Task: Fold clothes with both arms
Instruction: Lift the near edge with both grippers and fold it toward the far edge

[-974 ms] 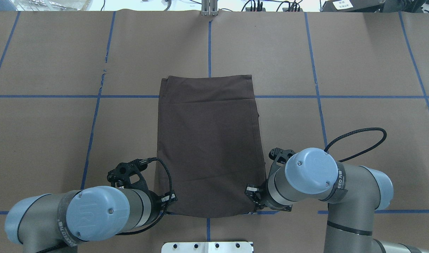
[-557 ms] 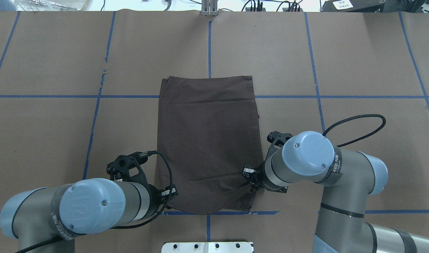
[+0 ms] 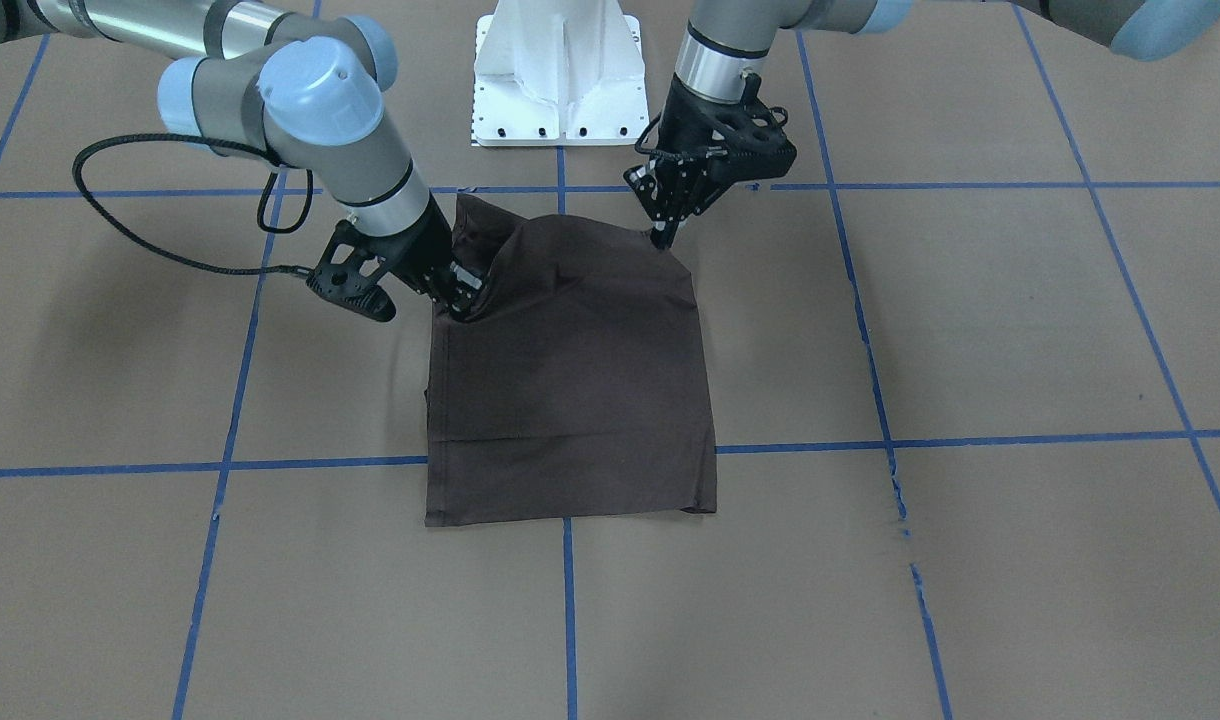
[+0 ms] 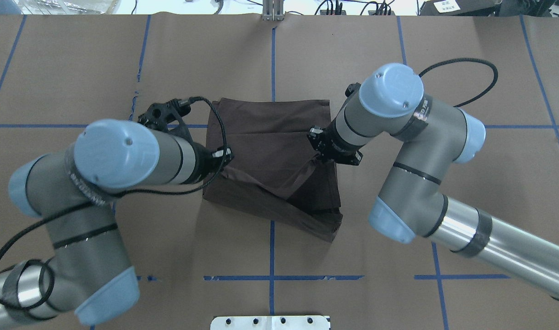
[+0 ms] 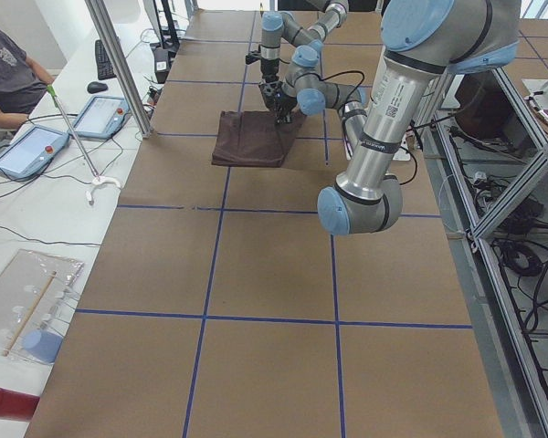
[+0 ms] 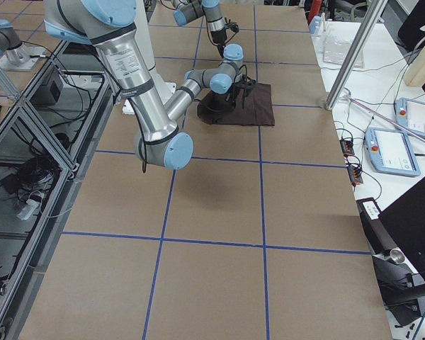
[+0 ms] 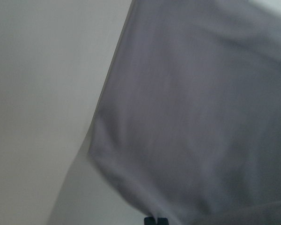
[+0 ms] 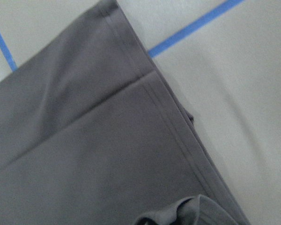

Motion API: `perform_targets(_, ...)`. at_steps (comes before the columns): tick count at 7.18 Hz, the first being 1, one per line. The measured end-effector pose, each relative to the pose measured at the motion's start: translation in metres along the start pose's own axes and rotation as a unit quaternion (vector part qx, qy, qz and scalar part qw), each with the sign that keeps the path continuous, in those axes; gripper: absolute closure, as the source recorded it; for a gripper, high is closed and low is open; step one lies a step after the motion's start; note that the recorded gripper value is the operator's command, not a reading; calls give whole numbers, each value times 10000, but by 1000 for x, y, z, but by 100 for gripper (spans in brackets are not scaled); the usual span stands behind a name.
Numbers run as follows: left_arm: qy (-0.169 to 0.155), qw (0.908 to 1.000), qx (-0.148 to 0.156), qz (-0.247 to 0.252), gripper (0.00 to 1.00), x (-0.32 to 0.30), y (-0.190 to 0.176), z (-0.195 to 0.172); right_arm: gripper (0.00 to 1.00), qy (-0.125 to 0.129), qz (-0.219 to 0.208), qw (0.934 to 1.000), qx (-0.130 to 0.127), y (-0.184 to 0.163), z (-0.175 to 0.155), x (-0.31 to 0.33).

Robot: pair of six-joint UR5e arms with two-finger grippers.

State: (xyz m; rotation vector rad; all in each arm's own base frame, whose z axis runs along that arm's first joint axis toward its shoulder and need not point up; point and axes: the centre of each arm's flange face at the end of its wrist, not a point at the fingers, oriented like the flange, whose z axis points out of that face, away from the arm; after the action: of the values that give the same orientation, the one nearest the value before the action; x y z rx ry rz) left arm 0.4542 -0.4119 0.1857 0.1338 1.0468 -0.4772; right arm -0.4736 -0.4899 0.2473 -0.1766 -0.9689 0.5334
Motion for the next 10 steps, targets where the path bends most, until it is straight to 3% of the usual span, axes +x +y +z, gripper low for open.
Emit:
perform_targets(2,75,9994,350,-8,100,4,-88,66,100,-2,264,9996,75,-75,35,-38)
perform_targets(3,67,9988,488,57,100,-1,-118,87,100,31,321,9994,106,-94,54,-52)
perform_targets(5,95,9979,625,144,100,3,-148,103,100,-7,356,9992,161,-114,64,-65)
perform_targets(7,114,9975,691,127,100,16,-162,105,100,-46,448,9987,239,-134,55,-69)
perform_targets(8,93,9972,738,82,67,20,-172,108,100,-55,498,9984,269,-143,50,-68)
perform_targets(9,23,9968,800,2,1,25,-187,114,1,-42,567,9979,301,-155,47,-65)
perform_targets(10,-3,9963,858,-49,0,34,-203,126,0,-27,620,9975,327,-165,44,-65)
